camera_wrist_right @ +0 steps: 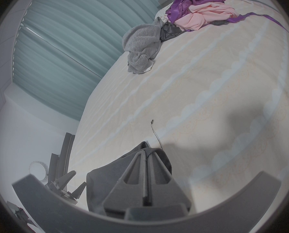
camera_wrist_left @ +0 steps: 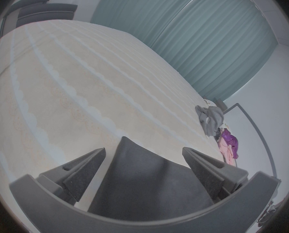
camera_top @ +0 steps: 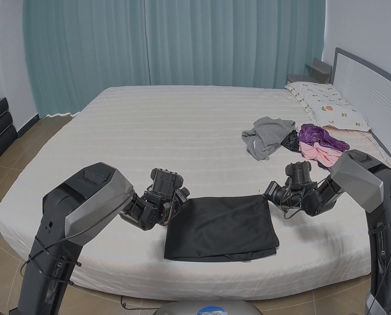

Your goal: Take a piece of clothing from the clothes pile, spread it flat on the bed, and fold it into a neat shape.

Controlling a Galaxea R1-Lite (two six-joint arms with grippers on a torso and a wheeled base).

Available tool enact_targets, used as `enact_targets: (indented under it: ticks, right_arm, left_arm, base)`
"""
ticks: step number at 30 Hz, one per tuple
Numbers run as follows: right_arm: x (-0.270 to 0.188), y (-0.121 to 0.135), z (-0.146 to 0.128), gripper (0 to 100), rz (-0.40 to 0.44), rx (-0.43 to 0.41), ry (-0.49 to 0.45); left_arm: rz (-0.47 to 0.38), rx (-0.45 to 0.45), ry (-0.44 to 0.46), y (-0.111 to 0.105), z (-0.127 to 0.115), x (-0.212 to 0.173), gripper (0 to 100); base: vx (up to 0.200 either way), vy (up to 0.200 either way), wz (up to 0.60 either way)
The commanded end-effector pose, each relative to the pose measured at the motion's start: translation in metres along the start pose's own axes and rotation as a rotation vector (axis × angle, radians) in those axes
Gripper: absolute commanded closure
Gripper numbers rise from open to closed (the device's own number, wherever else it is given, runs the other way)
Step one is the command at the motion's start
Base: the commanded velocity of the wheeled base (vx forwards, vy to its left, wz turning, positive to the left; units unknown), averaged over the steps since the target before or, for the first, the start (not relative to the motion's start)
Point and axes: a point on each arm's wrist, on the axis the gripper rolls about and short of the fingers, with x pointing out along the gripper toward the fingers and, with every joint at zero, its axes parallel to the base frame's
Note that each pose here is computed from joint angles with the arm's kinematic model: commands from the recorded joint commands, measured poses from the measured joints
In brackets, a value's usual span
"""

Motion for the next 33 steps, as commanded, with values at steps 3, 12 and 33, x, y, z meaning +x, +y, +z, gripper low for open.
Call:
enact_targets:
  ticks: [3, 12, 33]
  right_arm:
    - [-0.001, 0.001, 0.000, 100, 0.001, 0.001, -0.003]
    - [-0.001, 0.001, 0.001, 100, -0.008, 0.006, -0.015]
    - [0.003, 0.000, 0.002, 100, -0.025, 0.003, -0.037]
  left_arm:
    - [0.009, 0.006, 0.004, 0.001, -0.009, 0.015, 0]
    - [0.018, 0.006, 0.009, 0.001, -0.009, 0.016, 100]
    - [0.062, -0.065, -0.099, 0.002, -0.001, 0.022, 100]
  base:
    - [0.000, 0.000, 0.00]
    - [0.000, 0.000, 0.00]
    - [0.000, 0.000, 0.00]
